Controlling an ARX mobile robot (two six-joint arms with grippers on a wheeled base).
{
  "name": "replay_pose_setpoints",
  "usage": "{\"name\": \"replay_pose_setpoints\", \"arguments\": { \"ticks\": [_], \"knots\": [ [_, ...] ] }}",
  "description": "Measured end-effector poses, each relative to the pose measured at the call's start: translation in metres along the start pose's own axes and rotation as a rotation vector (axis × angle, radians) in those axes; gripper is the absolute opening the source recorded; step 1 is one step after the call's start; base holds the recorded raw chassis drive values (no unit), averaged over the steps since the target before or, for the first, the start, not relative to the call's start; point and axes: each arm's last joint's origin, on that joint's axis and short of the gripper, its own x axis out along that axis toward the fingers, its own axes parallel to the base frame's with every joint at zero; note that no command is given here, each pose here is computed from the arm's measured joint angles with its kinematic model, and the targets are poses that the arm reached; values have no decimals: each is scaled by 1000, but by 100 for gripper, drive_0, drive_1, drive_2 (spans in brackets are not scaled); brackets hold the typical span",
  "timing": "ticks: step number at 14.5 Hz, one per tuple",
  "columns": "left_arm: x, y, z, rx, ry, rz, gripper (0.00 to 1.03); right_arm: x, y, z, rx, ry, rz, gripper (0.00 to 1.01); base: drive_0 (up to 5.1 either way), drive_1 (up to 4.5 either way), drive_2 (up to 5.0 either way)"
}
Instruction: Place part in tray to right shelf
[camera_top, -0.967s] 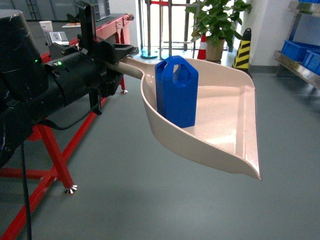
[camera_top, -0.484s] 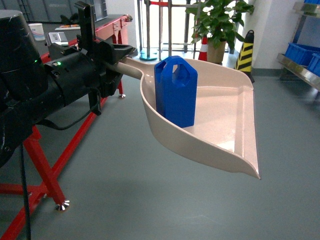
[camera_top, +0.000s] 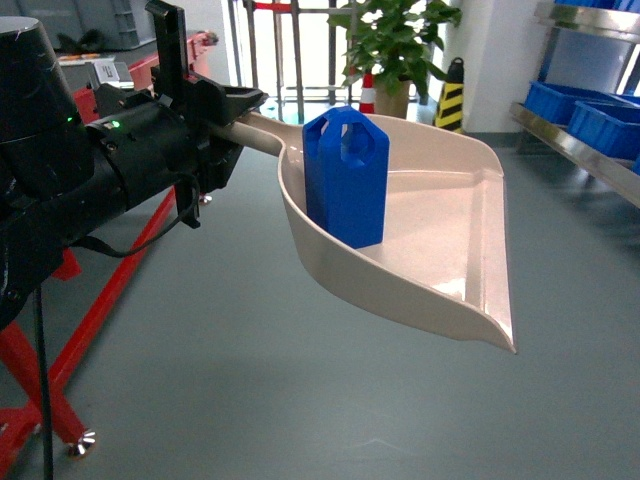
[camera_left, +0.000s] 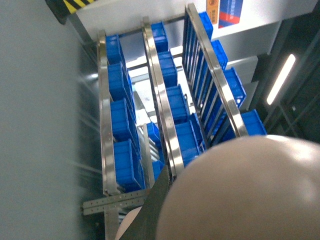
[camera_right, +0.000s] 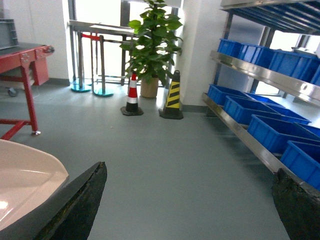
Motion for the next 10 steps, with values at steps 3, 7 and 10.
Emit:
{"name": "replay_pose_setpoints", "arguments": {
  "ticks": [3,7,10],
  "knots": [
    [1,-1,-3,-1,14,-5,13,0,0,0,0,0,-1,98,-92,-92,-92],
    [0,0,0,0,2,-2,13,0,0,0,0,0,-1,98,-153,-153,-153],
    [0,0,-1,0,5,-2,13,0,0,0,0,0,-2,98,-155,-155,-155]
  ]
}}
